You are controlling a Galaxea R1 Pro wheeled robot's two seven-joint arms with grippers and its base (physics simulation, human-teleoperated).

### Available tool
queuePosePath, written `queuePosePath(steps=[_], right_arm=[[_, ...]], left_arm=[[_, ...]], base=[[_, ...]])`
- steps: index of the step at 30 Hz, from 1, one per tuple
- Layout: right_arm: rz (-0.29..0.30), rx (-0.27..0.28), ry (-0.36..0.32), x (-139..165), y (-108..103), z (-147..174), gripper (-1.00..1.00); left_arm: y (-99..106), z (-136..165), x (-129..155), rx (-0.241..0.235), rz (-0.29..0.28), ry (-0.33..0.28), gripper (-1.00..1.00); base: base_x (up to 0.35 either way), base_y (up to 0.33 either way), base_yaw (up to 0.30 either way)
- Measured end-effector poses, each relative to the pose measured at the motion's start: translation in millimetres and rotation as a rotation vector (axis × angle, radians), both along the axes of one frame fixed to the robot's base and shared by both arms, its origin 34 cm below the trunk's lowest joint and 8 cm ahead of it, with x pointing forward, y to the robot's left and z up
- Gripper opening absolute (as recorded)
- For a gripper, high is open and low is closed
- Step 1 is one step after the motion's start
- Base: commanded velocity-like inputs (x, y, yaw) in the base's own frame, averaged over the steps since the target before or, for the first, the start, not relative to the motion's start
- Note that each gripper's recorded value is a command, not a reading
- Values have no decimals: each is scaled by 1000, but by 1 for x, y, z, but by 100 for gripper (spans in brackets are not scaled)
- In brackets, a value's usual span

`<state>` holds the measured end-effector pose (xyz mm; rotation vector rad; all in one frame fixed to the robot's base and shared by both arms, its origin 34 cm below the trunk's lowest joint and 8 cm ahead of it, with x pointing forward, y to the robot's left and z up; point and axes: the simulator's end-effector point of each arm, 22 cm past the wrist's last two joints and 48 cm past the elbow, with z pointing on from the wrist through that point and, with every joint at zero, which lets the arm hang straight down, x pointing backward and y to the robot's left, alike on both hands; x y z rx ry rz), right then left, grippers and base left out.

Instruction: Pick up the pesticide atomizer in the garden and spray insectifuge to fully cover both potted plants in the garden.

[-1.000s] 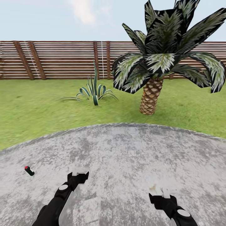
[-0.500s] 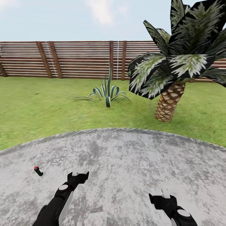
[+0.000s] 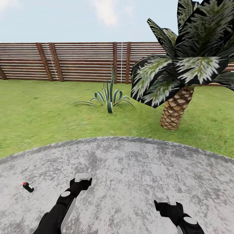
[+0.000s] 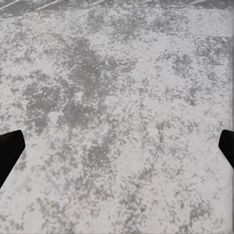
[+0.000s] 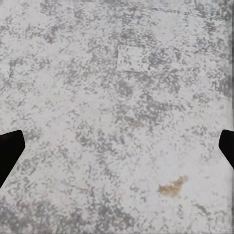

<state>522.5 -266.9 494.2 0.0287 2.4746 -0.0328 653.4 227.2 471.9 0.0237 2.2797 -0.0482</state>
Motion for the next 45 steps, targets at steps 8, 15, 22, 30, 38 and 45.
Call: queuePosePath(steps=[8, 15, 22, 30, 38, 45], right_arm=[[2, 0, 0, 0, 1, 0, 100], [2, 0, 1, 0, 1, 0, 100], [2, 0, 0, 0, 1, 0, 100], [3, 0, 1, 0, 1, -1, 100], [2, -1, 4, -1, 0, -2, 100], [1, 0, 7, -1, 0, -4, 100]], left_arm=[[0, 0, 0, 0, 0, 1, 100], [1, 0, 0, 1, 1, 1, 100], [0, 0, 0, 1, 1, 1, 100], [1, -1, 0, 2, 2, 1, 100], [4, -2, -1, 16, 5, 4, 100], [3, -5, -1, 20, 1, 9, 100]], base=[[25, -15, 148], [1, -1, 262], [0, 0, 267], [0, 0, 267], [0, 0, 267], [0, 0, 261]])
